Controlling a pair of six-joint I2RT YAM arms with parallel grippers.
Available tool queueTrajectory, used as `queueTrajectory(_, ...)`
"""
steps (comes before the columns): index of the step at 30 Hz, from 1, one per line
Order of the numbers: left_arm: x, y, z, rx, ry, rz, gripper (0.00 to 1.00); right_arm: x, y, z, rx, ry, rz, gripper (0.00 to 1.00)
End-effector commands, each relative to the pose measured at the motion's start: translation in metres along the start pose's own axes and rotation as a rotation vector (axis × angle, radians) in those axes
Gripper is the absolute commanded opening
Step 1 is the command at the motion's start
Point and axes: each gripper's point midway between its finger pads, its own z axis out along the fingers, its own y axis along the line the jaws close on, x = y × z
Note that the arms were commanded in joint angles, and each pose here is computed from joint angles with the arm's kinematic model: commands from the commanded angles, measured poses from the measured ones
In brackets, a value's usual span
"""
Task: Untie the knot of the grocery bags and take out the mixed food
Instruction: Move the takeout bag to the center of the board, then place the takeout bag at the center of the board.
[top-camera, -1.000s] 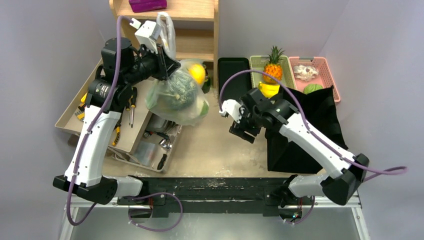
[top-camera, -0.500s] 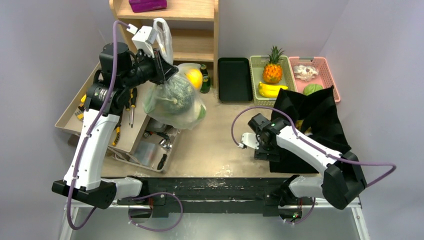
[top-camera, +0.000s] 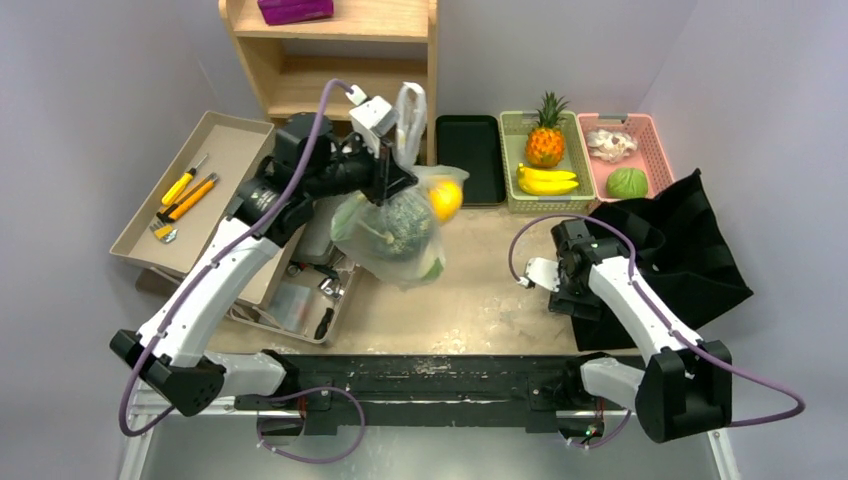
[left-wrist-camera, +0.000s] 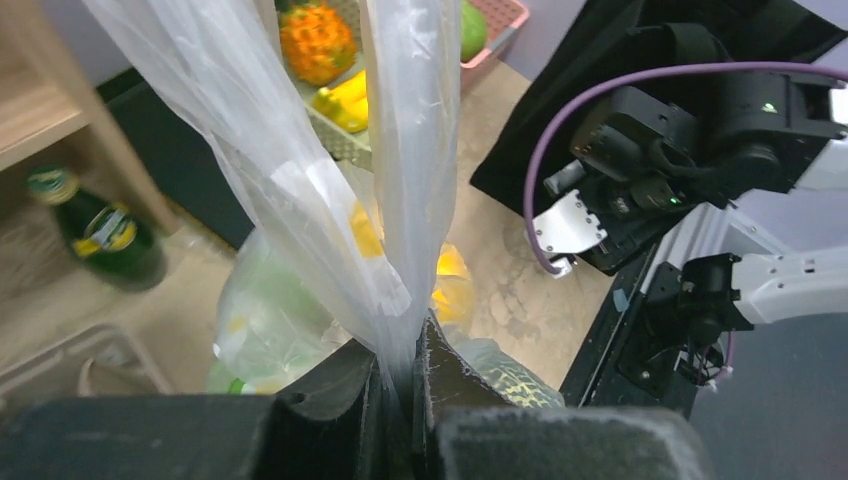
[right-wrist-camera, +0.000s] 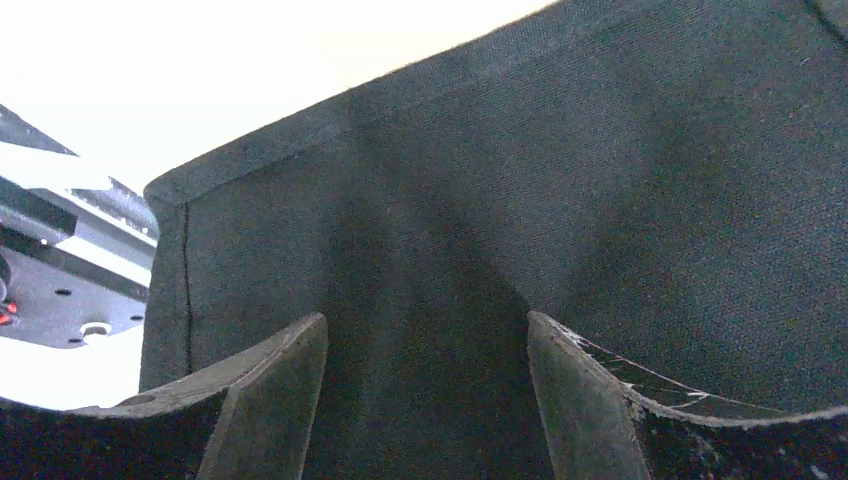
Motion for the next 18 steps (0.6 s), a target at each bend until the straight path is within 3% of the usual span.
queueTrajectory(1,-0.042,-0.031,0.025,0.139,-0.153,0.124,0.0,0.017,-0.007,-0.011,-0.039,0.01,0.061,0.72)
queueTrajectory(6,-0.023,-0.06,0.072,0.278,-0.103,0.22,0.0,-0.025,-0.01,-0.063,-0.142,-0.273,0.215,0.77)
queueTrajectory(8,-0.004,-0.066,0.087,0.313,-0.065,0.296,0.0,-0.054,-0.005,-0.095,-0.225,-0.46,0.256,0.78)
queueTrajectory(13,0.043,-0.056,0.103,0.323,0.056,0.362,0.0,-0.088,-0.011,-0.159,-0.24,-0.759,0.357,0.79)
queueTrajectory(18,0.079,-0.049,0.108,0.286,0.018,0.383,0.0,-0.108,-0.017,-0.197,-0.24,-0.957,0.463,0.77)
